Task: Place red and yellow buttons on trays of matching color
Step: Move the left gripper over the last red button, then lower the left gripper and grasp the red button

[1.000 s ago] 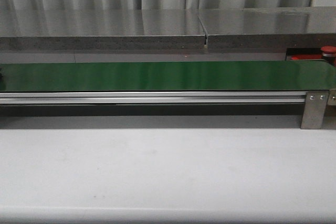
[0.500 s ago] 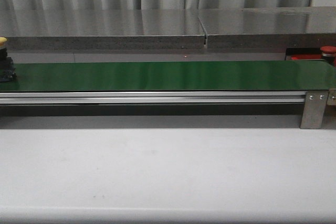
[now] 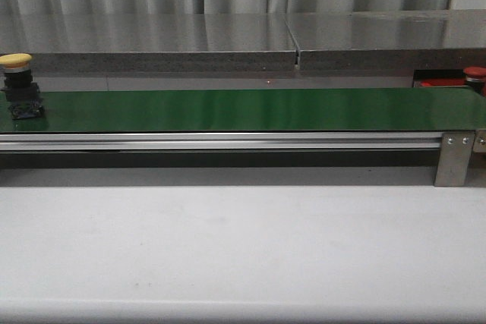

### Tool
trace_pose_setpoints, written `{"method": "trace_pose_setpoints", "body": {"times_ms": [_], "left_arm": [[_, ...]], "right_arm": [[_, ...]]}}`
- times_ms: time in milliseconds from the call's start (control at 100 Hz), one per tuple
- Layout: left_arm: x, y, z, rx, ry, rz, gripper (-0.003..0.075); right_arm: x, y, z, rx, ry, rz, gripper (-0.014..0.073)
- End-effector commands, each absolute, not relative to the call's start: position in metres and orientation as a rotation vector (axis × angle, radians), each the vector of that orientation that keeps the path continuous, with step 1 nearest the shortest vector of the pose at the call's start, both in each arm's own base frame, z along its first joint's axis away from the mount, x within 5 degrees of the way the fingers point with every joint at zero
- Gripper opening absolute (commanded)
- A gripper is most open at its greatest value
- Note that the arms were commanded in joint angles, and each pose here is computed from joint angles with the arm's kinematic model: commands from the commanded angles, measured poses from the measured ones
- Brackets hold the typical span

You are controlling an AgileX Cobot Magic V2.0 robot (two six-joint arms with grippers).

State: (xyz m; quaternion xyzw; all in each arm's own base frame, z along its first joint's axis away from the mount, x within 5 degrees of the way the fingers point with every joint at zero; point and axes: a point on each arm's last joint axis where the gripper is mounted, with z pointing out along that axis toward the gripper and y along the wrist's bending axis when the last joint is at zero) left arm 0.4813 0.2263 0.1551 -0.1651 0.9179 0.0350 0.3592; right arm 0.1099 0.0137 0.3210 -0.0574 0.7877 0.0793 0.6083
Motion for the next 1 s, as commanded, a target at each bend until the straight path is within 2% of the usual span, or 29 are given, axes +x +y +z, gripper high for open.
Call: {"method": "trace_pose_setpoints", "body": {"times_ms": [0,170,260,440,690,840,990], "left_arm": [[0.484,0.23,0.206,-0.417,2.21,0.135,0.0438],[0.484,0.23,0.206,-0.416,2.213,0.133,0.0106],[0.482,0.228,0.212,-0.414,2.223,0.122,-0.002],[0.473,0.221,0.239,-0.401,2.237,0.093,-0.0019],[0.447,0.201,0.31,-0.381,2.204,0.008,-0.0019],[0.426,0.177,0.348,-0.332,2.186,-0.007,-0.0019],[0.404,0.149,0.367,-0.284,2.162,-0.002,-0.0019]], "right_arm": [[0.11,0.012,0.333,-0.108,1.76,0.162,-0.0118],[0.11,0.012,0.333,-0.108,1.76,0.162,-0.0118],[0.11,0.012,0.333,-0.108,1.76,0.162,-0.0118],[0.11,0.012,0.333,-0.108,1.76,0.162,-0.0118],[0.11,0.012,0.333,-0.108,1.76,0.162,-0.0118],[0.11,0.012,0.333,-0.108,1.76,0.162,-0.0118],[0.11,0.012,0.333,-0.108,1.76,0.162,-0.0118]]}}
